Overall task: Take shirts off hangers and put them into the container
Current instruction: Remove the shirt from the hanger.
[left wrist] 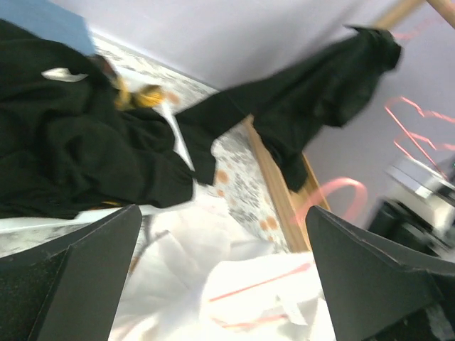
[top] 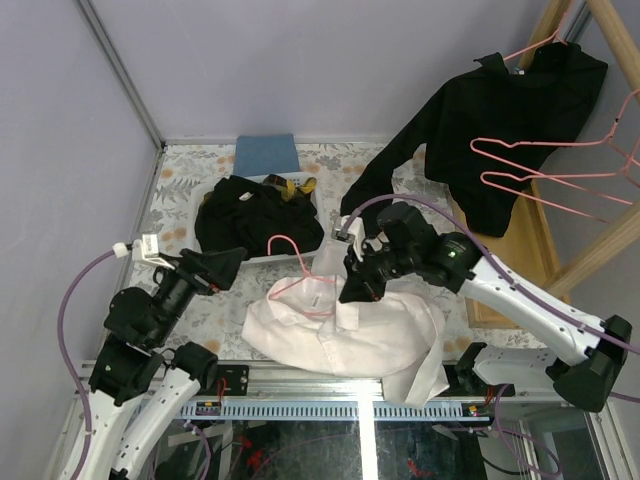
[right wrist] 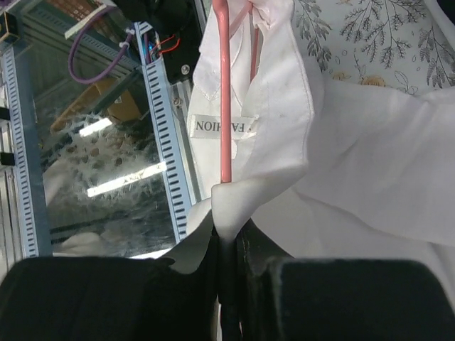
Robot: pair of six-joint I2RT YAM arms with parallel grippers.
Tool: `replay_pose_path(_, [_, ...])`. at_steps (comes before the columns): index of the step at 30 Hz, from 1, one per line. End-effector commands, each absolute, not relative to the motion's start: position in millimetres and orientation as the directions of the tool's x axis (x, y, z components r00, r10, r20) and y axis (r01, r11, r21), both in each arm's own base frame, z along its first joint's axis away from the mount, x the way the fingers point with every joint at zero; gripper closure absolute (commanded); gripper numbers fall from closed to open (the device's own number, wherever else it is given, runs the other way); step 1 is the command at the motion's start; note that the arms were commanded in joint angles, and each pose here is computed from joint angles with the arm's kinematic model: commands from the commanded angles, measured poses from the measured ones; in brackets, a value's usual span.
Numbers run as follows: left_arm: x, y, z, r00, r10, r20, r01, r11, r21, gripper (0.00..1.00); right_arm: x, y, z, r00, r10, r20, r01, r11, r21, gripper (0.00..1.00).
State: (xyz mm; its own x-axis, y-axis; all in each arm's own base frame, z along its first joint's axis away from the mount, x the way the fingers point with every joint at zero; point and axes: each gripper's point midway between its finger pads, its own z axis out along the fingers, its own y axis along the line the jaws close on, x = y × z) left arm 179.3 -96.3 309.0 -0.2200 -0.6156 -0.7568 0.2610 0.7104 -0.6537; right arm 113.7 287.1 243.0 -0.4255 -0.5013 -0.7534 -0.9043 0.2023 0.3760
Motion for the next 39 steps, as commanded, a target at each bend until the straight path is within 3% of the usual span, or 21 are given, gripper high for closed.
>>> replay_pose_path(1, [153, -146, 338, -0.299, -0.521, -0.799, 0.566, 0.577, -0.588, 0.00, 132, 327, 284, -0.372, -0.319, -0.871, -0.928, 0.106, 0.358, 1.00])
replay_pose_path(7, [154, -175, 324, -0.400, -0.503, -0.767, 0.635, 0.451, -0.627, 0.00, 137, 343, 264, -0.474, -0.321, -0.820, -0.879, 0.124, 0.460, 1.00])
replay_pose_path(20, [188, -181, 314, -0.423, -0.524, -0.740, 0.564, 0.487, -0.667, 0.37, 144, 358, 250, -0.544, -0.332, -0.770, -0.838, 0.171, 0.518, 1.00])
replay_pose_path(28, [202, -186, 297, -0.437, -0.543, -0.717, 0.517, 0.500, -0.695, 0.43, 140, 370, 248, -0.544, -0.359, -0.759, -0.836, 0.156, 0.526, 1.00])
replay_pose_path(34, [206, -194, 282, -0.469, -0.530, -0.706, 0.492, 0.508, -0.708, 0.53, 139, 375, 249, -0.538, -0.363, -0.760, -0.840, 0.153, 0.521, 1.00])
replay_pose_path(39, [204, -199, 279, -0.477, -0.517, -0.711, 0.495, 0.510, -0.703, 0.68, 142, 376, 245, -0.543, -0.368, -0.754, -0.838, 0.181, 0.515, 1.00])
